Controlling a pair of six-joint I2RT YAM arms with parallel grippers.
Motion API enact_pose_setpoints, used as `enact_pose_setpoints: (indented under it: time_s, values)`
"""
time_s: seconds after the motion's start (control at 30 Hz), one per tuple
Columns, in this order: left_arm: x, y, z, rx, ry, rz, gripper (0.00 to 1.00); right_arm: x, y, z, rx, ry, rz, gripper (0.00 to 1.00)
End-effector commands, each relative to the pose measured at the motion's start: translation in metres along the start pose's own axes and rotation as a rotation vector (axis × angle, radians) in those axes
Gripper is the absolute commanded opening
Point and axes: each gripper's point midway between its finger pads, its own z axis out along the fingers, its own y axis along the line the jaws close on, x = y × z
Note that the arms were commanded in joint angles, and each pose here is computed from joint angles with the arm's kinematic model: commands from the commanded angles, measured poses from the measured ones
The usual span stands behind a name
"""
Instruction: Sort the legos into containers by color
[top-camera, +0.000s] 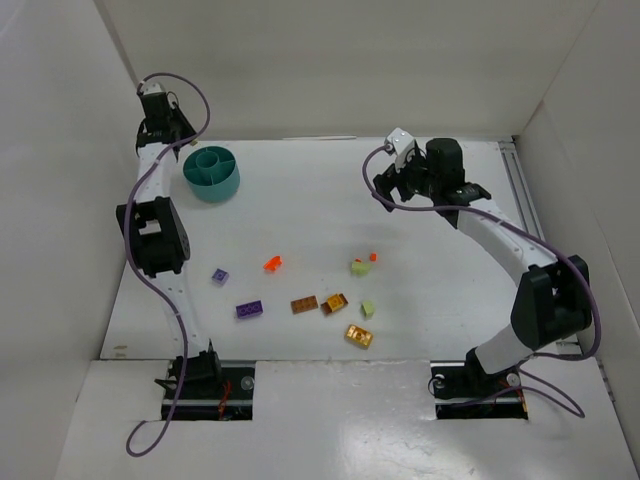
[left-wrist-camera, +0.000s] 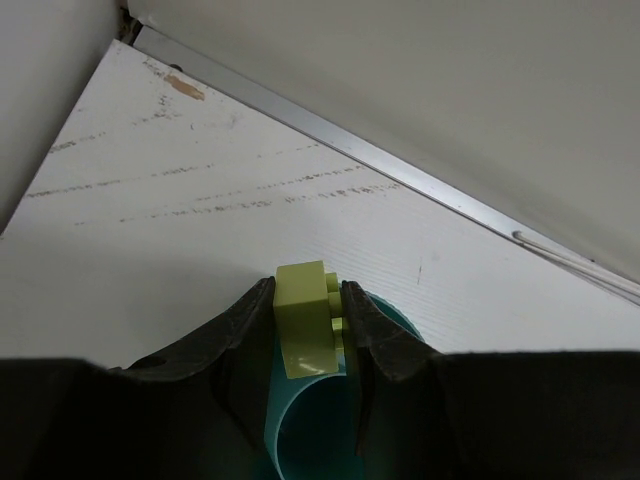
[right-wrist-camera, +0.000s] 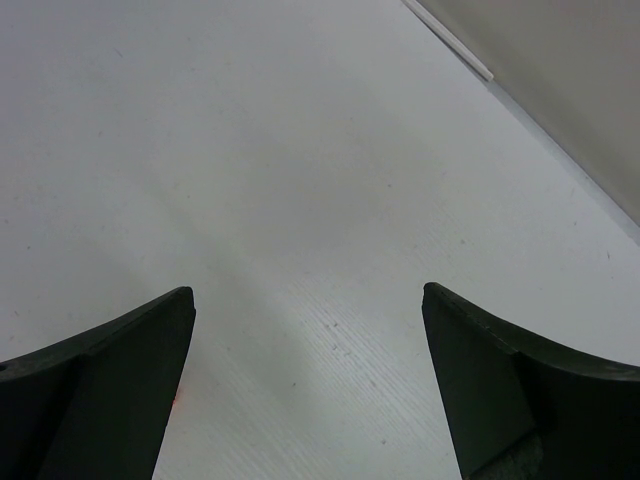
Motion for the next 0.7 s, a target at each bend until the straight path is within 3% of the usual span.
enact_pose_setpoints:
  time_s: [0.0,0.27,0.53,0.67]
  values:
    - [-0.013,0.009,0.001,-0.039,-0.034,0.028,0.0,-0.029,-0.007,-0.003,0.0,-0.063,-0.01,1.0]
    - [0.005,0.03,0.0,-0.101,0.007,0.022,0.0,-0.023,-0.005,0.001,-0.018,-0.044,0.0,1.0]
    - [0.017,0.022,-0.004,-0.046,0.047,0.029,0.0,-0.024,-0.004,0.003,-0.026,-0.047,0.0,1.0]
    - [0.021,0.024,-0.009,-0.053,0.069,0.037,0.09,-0.024,-0.004,0.003,-0.026,-0.047,0.0,1.0]
